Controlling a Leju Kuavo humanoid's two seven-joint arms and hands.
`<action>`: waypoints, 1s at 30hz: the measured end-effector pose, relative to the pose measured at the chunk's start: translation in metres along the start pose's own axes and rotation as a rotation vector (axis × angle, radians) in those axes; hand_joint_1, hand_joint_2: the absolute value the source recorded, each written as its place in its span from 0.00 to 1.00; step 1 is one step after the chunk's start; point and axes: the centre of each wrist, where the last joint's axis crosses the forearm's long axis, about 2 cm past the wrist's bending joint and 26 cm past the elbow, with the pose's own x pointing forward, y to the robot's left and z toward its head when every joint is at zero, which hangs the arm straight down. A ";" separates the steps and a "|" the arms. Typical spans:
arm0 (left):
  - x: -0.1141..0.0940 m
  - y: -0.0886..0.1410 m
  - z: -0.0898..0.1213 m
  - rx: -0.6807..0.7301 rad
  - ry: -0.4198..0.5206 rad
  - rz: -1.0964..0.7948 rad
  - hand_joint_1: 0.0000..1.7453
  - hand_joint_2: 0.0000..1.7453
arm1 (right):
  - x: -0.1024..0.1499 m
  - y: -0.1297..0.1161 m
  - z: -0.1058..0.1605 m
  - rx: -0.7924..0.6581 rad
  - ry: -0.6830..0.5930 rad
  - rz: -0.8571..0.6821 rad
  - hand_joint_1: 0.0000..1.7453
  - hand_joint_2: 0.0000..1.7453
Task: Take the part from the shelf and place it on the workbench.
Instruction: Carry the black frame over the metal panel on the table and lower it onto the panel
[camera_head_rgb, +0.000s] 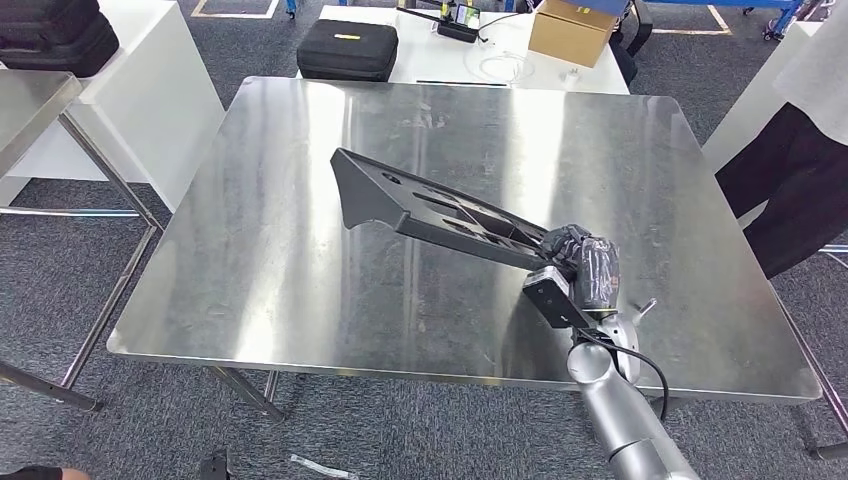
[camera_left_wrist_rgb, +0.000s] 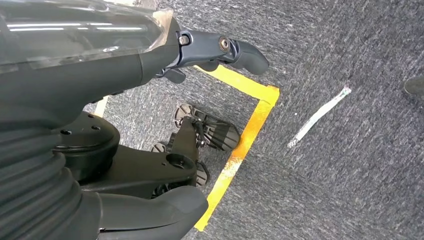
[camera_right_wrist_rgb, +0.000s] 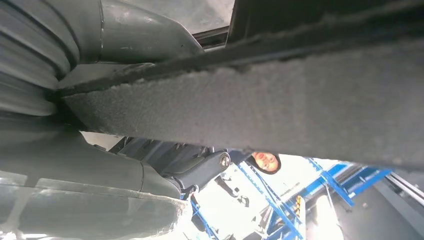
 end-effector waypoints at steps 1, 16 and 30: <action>0.000 0.000 0.000 -0.003 0.000 -0.002 0.00 1.00 | -0.002 0.000 -0.001 0.004 0.010 0.012 0.99 1.00; 0.002 -0.015 0.004 -0.047 -0.009 -0.075 0.00 1.00 | -0.060 -0.037 -0.035 -0.007 0.188 0.231 0.99 1.00; 0.003 -0.020 0.005 -0.064 -0.006 -0.102 0.00 1.00 | -0.078 -0.059 -0.058 0.004 0.249 0.339 0.99 1.00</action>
